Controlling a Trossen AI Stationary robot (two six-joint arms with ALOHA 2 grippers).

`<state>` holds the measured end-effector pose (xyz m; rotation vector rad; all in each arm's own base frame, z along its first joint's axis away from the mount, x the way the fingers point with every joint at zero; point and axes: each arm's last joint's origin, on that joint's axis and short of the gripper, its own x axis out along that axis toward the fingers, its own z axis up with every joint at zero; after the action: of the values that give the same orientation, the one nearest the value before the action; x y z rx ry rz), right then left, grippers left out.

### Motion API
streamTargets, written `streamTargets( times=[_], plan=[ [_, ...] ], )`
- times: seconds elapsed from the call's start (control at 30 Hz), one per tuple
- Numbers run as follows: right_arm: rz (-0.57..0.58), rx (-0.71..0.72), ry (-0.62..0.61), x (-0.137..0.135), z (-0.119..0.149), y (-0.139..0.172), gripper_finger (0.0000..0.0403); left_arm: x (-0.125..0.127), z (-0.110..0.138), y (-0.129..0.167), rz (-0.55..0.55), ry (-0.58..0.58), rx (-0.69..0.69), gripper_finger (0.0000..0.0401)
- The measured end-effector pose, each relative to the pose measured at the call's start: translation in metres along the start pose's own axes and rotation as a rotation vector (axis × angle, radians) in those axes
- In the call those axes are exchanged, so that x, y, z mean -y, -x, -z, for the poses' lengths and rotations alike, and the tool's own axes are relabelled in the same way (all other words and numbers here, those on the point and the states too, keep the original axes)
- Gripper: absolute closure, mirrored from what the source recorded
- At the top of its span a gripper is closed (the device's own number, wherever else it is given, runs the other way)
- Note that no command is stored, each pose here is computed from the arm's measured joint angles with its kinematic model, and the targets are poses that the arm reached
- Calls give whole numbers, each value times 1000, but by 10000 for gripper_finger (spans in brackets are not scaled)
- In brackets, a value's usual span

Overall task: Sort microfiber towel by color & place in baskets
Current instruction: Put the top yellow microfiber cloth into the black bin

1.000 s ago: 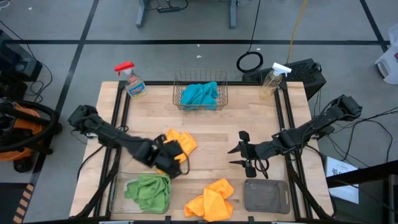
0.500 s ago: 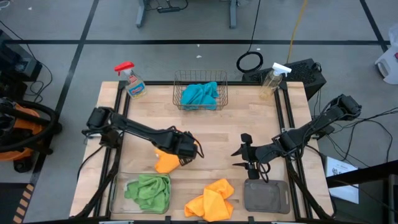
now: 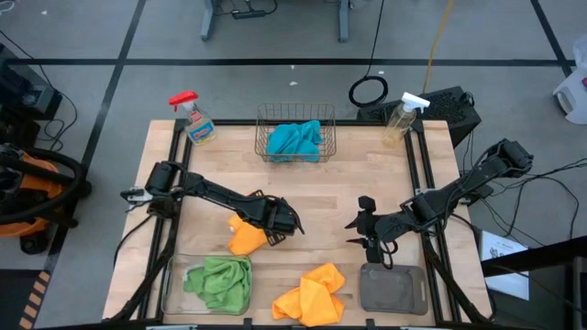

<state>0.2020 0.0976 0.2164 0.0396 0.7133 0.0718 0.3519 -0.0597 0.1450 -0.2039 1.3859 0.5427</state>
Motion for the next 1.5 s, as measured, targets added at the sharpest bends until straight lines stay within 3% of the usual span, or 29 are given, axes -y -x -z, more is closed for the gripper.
streamTargets(
  times=[0.17, 0.43, 0.5, 0.77, 0.97, 1.17, 1.3, 1.5],
  plan=[
    [8, -28, -21, 0, 3, 0, 225, 4, -3, -8, 27, -19, 0, 217],
    [-1, -21, 3, -10, 7, 4, 225, 8, -10, -6, 61, -3, 45, 370],
    [12, -12, 14, -12, 7, 5, 225, 8, -12, -1, 65, -2, 50, 389],
    [97, 32, 54, -16, 9, 7, 225, 13, -23, 65, 170, -10, 316, 385],
    [146, 107, 20, -18, 4, 8, 225, 20, -32, 115, 220, -43, 648, 384],
    [136, 325, -83, -24, -16, 12, 225, 22, -39, 134, 139, -47, 861, 384],
    [122, 396, -131, -26, -23, 14, 224, 25, -46, 143, 151, -44, 963, 384],
    [256, 438, -176, -24, -23, 9, 206, 29, -50, 154, 182, -51, 1071, 384]
  ],
)
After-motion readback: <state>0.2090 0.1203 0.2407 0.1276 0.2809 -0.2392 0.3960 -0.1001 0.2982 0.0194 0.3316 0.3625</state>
